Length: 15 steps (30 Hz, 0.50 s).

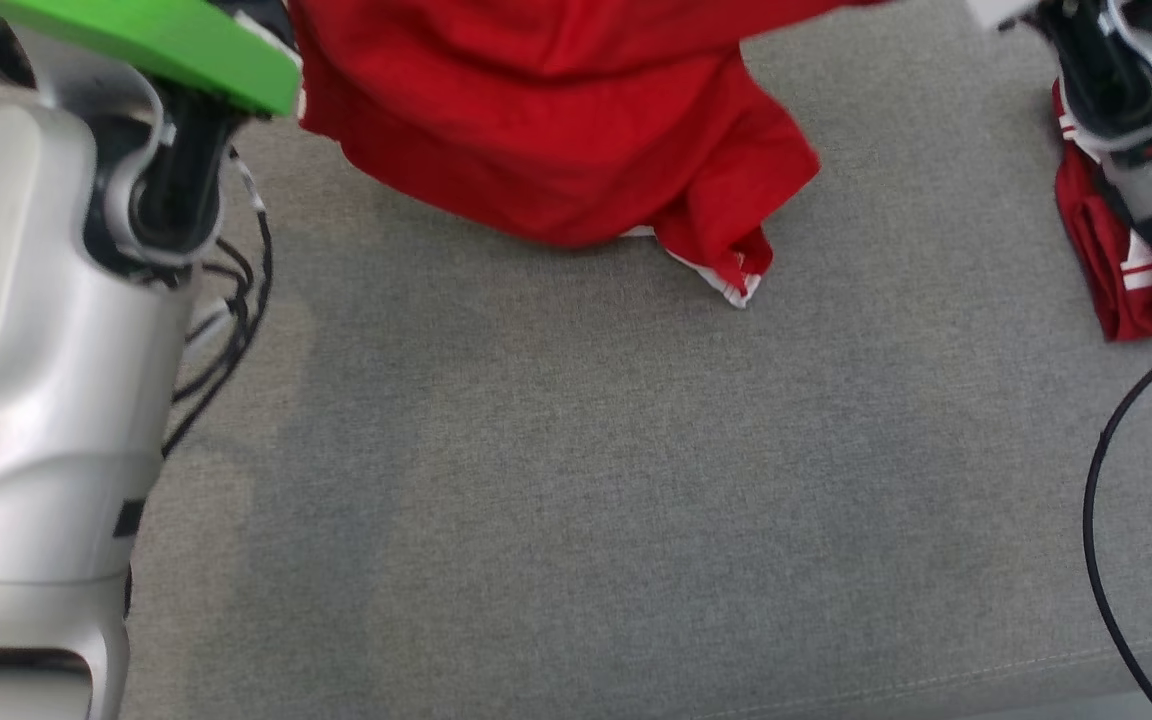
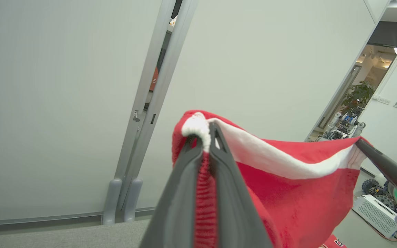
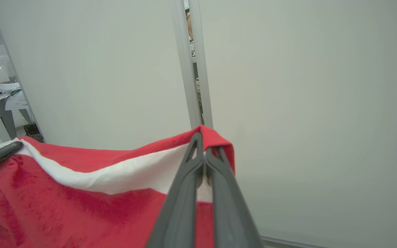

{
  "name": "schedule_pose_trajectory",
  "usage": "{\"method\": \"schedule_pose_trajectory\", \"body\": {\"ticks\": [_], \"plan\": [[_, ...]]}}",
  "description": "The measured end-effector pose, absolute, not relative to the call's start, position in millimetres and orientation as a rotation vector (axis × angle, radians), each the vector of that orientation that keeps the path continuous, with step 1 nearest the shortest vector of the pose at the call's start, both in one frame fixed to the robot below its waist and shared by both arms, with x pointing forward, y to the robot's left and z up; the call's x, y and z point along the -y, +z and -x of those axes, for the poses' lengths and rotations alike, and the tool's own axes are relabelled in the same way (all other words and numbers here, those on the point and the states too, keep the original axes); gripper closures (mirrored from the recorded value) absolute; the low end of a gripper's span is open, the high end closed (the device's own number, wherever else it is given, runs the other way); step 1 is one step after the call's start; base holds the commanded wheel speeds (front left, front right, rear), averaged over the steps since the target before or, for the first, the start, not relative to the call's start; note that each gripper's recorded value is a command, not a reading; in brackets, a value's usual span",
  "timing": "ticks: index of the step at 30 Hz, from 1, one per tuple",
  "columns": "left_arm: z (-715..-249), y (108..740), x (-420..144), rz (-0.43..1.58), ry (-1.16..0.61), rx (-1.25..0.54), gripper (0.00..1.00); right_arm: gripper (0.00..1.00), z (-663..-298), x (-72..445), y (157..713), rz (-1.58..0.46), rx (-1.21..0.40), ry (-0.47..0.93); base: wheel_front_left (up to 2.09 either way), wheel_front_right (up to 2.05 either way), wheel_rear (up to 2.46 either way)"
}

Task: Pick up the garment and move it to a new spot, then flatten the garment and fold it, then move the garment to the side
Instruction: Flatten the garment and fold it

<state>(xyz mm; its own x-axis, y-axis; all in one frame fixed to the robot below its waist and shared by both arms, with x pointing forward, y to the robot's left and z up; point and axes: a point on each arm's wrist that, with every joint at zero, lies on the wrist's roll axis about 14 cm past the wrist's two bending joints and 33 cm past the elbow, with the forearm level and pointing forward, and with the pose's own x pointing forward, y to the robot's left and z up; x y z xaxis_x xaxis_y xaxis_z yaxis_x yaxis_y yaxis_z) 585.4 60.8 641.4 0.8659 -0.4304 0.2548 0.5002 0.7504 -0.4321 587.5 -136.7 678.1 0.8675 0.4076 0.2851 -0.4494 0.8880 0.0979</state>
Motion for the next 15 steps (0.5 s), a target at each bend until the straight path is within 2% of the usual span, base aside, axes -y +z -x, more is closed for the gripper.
{"method": "schedule_pose_trajectory", "body": {"ticks": [7, 13, 15], "plan": [[-649.4, 677.0, -71.6, 0.578, -0.433, 0.406, 1.00, 1.00, -646.2, 149.2, 710.0, -0.069, 0.441, 0.340, 0.00, 0.00, 0.00], [-672.4, 688.9, -77.5, 0.668, -0.417, 0.532, 1.00, 1.00, -656.7, 160.2, 746.6, 0.008, 0.619, 0.275, 0.00, 0.00, 0.00], [-674.6, 681.4, -74.4, 0.722, -0.419, 0.533, 1.00, 1.00, -658.3, 155.0, 733.6, 0.022, 0.619, 0.280, 0.00, 0.00, 0.00]]}}
